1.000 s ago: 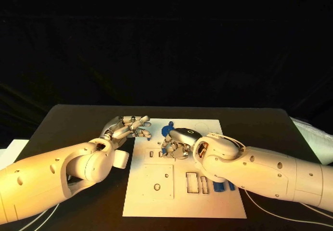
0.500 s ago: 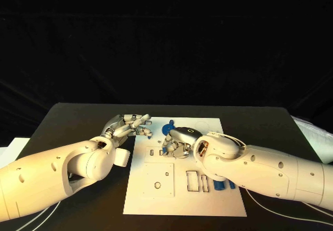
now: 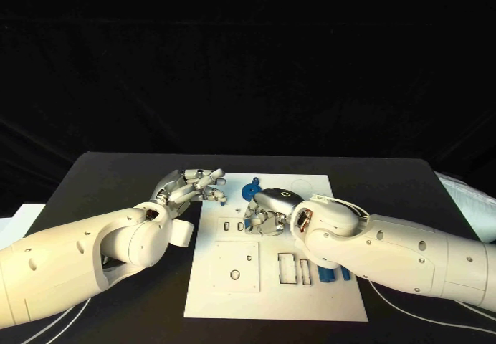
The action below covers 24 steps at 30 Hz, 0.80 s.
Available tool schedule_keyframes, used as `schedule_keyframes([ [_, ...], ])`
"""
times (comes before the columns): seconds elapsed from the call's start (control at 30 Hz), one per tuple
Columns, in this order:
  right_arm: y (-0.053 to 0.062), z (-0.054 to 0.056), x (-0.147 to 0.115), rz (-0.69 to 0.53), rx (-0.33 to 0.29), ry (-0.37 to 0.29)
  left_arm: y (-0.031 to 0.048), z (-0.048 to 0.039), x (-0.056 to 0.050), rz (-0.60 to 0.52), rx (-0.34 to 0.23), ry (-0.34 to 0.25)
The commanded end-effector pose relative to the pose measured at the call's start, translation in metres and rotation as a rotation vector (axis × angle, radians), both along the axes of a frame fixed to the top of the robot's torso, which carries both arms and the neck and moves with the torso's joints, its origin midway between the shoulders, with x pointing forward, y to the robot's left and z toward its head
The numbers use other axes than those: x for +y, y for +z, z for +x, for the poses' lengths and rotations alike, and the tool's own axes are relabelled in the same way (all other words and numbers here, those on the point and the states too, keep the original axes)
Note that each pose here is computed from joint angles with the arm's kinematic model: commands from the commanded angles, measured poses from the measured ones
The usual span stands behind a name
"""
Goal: Assemble the parts on the task board
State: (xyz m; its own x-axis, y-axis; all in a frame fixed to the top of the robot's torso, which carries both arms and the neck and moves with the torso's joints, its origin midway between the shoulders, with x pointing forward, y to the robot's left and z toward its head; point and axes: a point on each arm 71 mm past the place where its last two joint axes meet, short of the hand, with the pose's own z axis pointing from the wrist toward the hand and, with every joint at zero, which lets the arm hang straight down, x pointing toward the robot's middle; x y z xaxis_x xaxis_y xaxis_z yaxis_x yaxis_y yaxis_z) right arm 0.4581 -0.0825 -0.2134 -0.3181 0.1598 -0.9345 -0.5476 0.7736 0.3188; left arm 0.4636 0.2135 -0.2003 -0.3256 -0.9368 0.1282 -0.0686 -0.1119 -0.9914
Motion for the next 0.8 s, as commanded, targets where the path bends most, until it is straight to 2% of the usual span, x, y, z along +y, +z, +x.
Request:
schedule_keyframes([
  [0.03,-0.0101,-0.0016,-0.0034,-0.069,0.037,-0.003,0.0015,-0.0004,-0.0022,-0.015,-0.008,-0.018],
  [0.8,-0.0065,-0.0008,-0.0027,-0.033,0.002,-0.026,0.0013,-0.0005,-0.0019,-0.014,-0.005,-0.019],
])
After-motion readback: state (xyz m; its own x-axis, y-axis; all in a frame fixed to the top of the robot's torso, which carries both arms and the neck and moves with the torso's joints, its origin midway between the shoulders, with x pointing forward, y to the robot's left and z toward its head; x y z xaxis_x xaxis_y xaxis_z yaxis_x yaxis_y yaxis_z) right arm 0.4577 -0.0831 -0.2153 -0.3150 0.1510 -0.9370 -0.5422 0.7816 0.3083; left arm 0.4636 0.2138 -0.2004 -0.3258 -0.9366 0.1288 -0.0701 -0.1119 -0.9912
